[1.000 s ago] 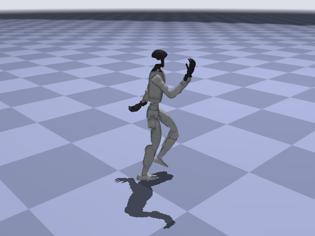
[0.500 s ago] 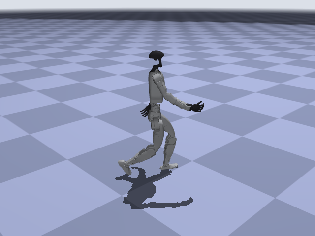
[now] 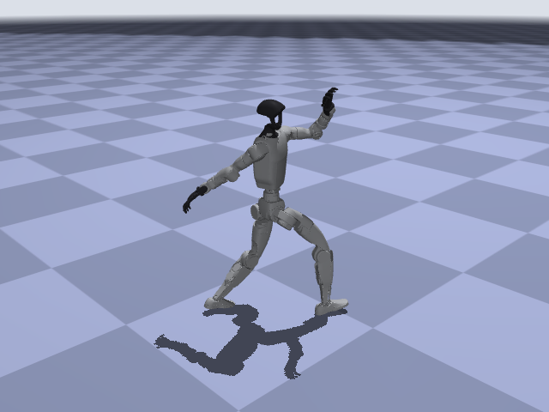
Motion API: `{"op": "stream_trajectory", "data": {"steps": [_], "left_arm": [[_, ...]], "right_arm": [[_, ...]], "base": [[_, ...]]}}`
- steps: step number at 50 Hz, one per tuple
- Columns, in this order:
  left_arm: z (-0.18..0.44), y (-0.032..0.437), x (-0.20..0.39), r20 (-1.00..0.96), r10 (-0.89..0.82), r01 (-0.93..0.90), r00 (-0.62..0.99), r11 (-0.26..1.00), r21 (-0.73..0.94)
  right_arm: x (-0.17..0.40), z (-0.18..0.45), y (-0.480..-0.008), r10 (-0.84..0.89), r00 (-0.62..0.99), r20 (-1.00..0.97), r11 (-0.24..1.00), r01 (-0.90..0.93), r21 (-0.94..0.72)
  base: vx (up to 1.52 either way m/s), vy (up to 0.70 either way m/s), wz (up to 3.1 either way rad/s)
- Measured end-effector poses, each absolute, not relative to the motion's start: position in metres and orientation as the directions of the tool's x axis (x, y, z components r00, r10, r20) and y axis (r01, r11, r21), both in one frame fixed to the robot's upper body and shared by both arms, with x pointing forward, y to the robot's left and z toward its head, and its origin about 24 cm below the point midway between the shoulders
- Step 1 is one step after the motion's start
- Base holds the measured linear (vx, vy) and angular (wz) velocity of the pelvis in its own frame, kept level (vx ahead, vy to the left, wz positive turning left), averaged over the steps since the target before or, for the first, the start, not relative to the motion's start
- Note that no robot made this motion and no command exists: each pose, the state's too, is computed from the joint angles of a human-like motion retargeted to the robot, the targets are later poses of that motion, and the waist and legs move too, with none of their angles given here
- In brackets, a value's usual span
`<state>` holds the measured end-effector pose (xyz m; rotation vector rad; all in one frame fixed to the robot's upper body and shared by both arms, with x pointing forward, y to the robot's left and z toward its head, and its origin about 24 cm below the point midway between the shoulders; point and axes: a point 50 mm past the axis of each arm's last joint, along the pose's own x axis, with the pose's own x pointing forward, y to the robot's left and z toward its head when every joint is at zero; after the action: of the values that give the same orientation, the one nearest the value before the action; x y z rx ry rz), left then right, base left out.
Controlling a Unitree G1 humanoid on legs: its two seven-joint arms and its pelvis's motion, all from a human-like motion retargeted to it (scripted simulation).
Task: Kungfu
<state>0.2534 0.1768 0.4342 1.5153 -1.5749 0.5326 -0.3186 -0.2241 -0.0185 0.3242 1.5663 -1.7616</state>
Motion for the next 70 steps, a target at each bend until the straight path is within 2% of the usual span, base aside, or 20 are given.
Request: {"op": "stream_trajectory", "data": {"steps": [3, 5, 7, 10, 13, 17, 21, 25, 28, 30, 33, 39, 47, 51, 55, 58, 61, 64, 67, 70], "left_arm": [[0.424, 0.176, 0.258, 0.813, -0.581, -0.959, 0.036, 0.208, 0.191], [0.422, 0.184, 0.258, 0.82, -0.571, -0.961, 0.035, 0.205, 0.184], [0.426, 0.198, 0.255, 0.856, -0.516, -0.973, 0.042, 0.172, 0.151], [0.424, 0.206, 0.251, 0.875, -0.483, -0.977, 0.03, 0.171, 0.128], [0.407, 0.198, 0.258, 0.874, -0.486, -0.96, 0.019, 0.235, 0.152], [0.365, 0.18, 0.283, 0.869, -0.479, -0.905, 0.124, 0.305, 0.297], [0.286, 0.165, 0.313, 0.798, -0.464, -0.723, 0.384, 0.387, 0.573], [0.171, 0.154, 0.328, 0.647, -0.398, -0.473, 0.651, 0.453, 0.755], [0.058, 0.139, 0.322, 0.453, -0.242, -0.301, 0.858, 0.477, 0.826], [-0.002, 0.119, 0.3, 0.256, -0.164, -0.136, 0.953, 0.522, 0.842], [-0.028, 0.112, 0.275, 0.216, -0.113, -0.129, 0.97, 0.515, 0.848], [-0.043, 0.133, 0.255, 0.187, -0.039, -0.148, 0.982, 0.462, 0.875], [-0.05, 0.133, 0.253, 0.033, 0.219, -0.144, 0.975, 0.512, 0.847], [-0.063, 0.145, 0.222, -0.06, 0.39, -0.216, 0.919, 0.625, 0.75], [-0.053, 0.2, 0.2, -0.022, 0.546, -0.381, 0.837, 0.611, 0.693], [-0.022, 0.27, 0.195, 0.07, 0.594, -0.488, 0.801, 0.582, 0.65], [0.034, 0.335, 0.212, 0.155, 0.55, -0.54, 0.821, 0.657, 0.527], [0.099, 0.353, 0.255, 0.231, 0.407, -0.468, 0.884, 0.791, 0.394], [0.144, 0.31, 0.301, 0.261, 0.126, -0.232, 0.957, 0.875, 0.426], [0.129, 0.213, 0.32, 0.161, -0.253, 0.164, 0.954, 0.89, 0.426]], "right_arm": [[-0.269, -0.056, -0.246, -0.586, -0.625, -0.516, -0.367, 0.772, -0.518], [-0.218, -0.083, -0.273, -0.695, -0.462, -0.551, -0.376, 0.887, -0.268], [-0.147, -0.1, -0.309, -0.787, -0.055, -0.614, -0.116, 0.991, 0.06], [-0.047, -0.081, -0.352, -0.656, 0.561, -0.505, 0.382, 0.824, 0.419], [0.011, -0.004, -0.402, -0.479, 0.841, -0.252, 0.735, 0.541, 0.408], [0.085, 0.113, -0.428, -0.205, 0.977, 0.051, 0.96, 0.191, 0.206], [0.184, 0.176, -0.373, 0.266, 0.946, 0.186, 0.963, -0.267, -0.018], [0.265, 0.154, -0.273, 0.689, 0.716, 0.118, 0.724, -0.686, -0.064], [0.312, 0.078, -0.201, 0.888, 0.458, -0.053, 0.456, -0.855, 0.246], [0.307, 0.021, -0.167, 0.954, 0.214, -0.21, 0.296, -0.778, 0.554], [0.295, -0.013, -0.153, 0.926, 0.289, -0.244, 0.372, -0.573, 0.731], [0.283, -0.03, -0.122, 0.93, 0.274, -0.244, 0.363, -0.586, 0.724], [0.313, 0.012, -0.163, 0.798, 0.53, -0.286, 0.602, -0.719, 0.347], [0.322, 0.047, -0.146, 0.825, 0.546, -0.145, 0.565, -0.79, 0.239], [0.328, 0.097, -0.132, 0.883, 0.469, -0.017, 0.469, -0.88, 0.069], [0.324, 0.137, -0.132, 0.867, 0.484, 0.121, 0.498, -0.855, -0.146], [0.314, 0.163, -0.135, 0.794, 0.552, 0.254, 0.607, -0.706, -0.365], [0.298, 0.183, -0.147, 0.626, 0.627, 0.465, 0.773, -0.419, -0.476], [0.271, 0.191, -0.162, 0.34, 0.603, 0.722, 0.927, -0.084, -0.367], [0.236, 0.187, -0.174, 0.016, 0.437, 0.899, 0.979, 0.174, -0.102]], "base": [[0.31, -0.31, 1.6], [0.31, -0.22, 2.09], [0.2, -0.21, 2.3], [0.12, -0.3, 2.22], [-0.09, -0.34, 2.6], [-0.43, -0.11, 2.86], [-0.68, -0.24, 2.1], [-0.43, -0.19, 1.27], [-0.56, 0.22, 0.32], [-0.28, 0.18, 0.37], [-0.01, 0.1, 0.28], [0.05, 0.12, 0.19], [0.37, 0.06, 0.45], [0.79, 0.19, 0.38], [0.92, 0.56, 1.08], [1.12, 0.67, 1.77], [1.15, 0.55, 2.93], [0.82, 0.21, 2.7], [0.73, 0.19, 2.28], [0.68, 0.02, 1.54]]}}
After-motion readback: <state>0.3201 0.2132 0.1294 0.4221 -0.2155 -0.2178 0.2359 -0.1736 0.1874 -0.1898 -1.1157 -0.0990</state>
